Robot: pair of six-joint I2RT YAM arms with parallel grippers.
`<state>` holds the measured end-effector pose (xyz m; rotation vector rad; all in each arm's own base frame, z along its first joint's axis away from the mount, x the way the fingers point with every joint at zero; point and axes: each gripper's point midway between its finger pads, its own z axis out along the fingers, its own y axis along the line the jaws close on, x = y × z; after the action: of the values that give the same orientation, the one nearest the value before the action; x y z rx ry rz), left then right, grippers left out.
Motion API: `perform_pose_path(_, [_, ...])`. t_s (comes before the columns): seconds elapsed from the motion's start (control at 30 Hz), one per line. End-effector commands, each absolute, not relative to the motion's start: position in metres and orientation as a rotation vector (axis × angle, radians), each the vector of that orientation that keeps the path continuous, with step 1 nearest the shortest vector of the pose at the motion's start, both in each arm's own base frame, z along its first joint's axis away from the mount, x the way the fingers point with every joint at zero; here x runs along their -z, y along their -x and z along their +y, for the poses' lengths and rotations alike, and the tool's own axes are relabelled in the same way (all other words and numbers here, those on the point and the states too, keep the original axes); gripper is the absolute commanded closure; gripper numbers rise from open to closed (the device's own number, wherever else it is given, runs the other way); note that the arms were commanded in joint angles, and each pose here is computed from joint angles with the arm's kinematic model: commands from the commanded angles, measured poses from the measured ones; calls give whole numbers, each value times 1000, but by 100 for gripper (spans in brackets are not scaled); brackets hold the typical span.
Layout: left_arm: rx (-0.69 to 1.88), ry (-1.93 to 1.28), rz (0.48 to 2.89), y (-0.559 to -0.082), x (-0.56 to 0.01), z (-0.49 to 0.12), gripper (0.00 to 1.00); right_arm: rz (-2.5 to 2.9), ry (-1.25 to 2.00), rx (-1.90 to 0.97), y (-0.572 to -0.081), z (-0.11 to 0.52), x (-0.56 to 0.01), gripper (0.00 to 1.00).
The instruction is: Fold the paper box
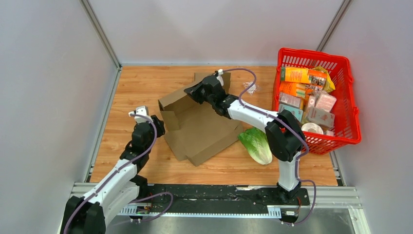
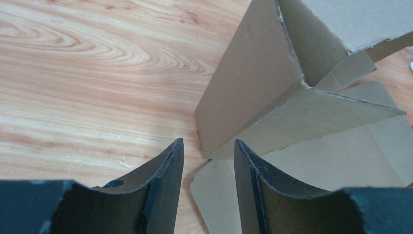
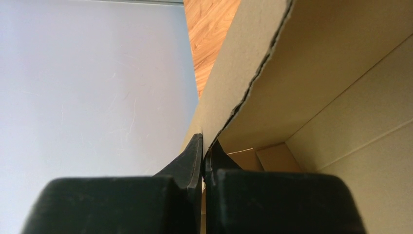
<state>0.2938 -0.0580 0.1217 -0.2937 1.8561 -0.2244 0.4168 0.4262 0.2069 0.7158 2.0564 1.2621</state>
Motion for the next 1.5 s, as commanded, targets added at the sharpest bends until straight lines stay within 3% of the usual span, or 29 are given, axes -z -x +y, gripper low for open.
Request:
perform_pose_path(0.0, [302, 217, 1724, -321, -167, -76, 49, 2222, -676, -1008, -397, 412, -138, 100])
perform_pose_path(0.27, [323, 208, 1684, -341, -172, -84, 50, 2260, -664, -1005, -383, 423, -129, 100])
perform_pose_path(0.5, [219, 282, 1664, -356, -177, -71, 58, 2257, -687, -1085, -378, 431, -143, 100])
perform_pose_path(0.97, [-46, 373, 1629, -362, -183, -55, 57, 2292, -773, -1216, -367, 444, -155, 100])
perform_pose_path(1.2, [-296, 604, 1645, -361, -174, -18, 100, 2319, -843, -1292, -355, 454, -158, 100])
perform_pose_path(1.37, [-247, 563, 1638, -363, -169, -25, 100, 2312, -832, -1341, -358, 465, -169, 100])
perform_pose_path(1.47, [-135, 420, 1662, -370, -172, -47, 92, 2307, -800, -1342, -362, 465, -172, 100])
